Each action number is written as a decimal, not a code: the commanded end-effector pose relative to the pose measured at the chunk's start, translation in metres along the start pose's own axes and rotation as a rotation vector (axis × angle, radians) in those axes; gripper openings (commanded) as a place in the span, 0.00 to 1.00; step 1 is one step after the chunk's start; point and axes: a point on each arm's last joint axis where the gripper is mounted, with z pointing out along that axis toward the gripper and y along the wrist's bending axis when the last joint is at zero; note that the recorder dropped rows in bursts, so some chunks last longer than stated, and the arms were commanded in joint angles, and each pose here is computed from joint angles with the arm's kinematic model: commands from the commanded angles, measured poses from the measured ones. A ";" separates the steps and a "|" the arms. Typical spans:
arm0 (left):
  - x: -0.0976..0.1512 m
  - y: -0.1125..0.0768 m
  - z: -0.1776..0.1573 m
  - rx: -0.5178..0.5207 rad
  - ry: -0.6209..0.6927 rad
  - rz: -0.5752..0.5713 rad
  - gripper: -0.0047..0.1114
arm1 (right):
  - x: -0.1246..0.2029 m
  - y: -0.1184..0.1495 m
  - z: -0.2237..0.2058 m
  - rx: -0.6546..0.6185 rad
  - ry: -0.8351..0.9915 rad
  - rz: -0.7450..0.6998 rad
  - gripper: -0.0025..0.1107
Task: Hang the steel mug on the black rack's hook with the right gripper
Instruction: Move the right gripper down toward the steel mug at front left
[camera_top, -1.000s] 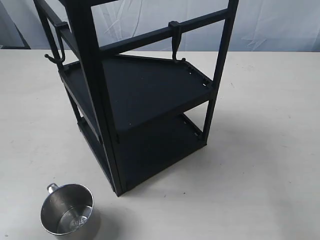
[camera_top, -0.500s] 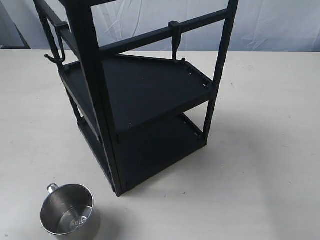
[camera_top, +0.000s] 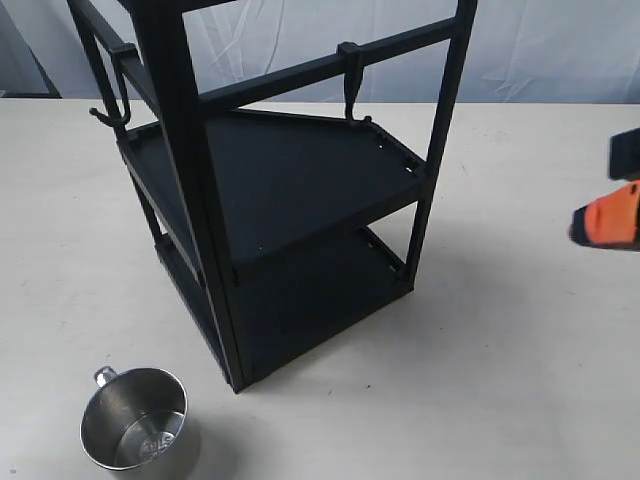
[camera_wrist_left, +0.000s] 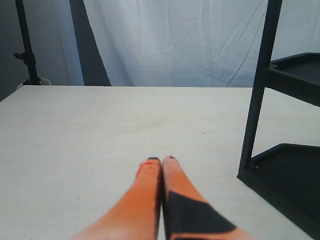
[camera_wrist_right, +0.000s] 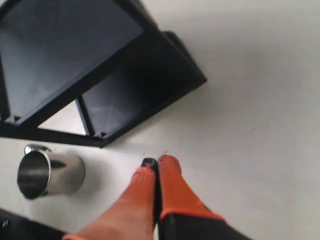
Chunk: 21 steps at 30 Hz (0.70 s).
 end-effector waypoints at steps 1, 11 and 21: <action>-0.001 0.000 0.000 0.001 -0.009 -0.002 0.05 | 0.005 0.025 0.023 -0.034 0.130 -0.070 0.01; -0.001 0.000 0.000 0.001 -0.009 -0.002 0.05 | 0.051 0.115 0.118 -0.111 0.091 -0.050 0.01; -0.001 0.000 0.000 0.001 -0.009 -0.002 0.05 | 0.087 0.135 0.170 -0.137 0.209 0.047 0.56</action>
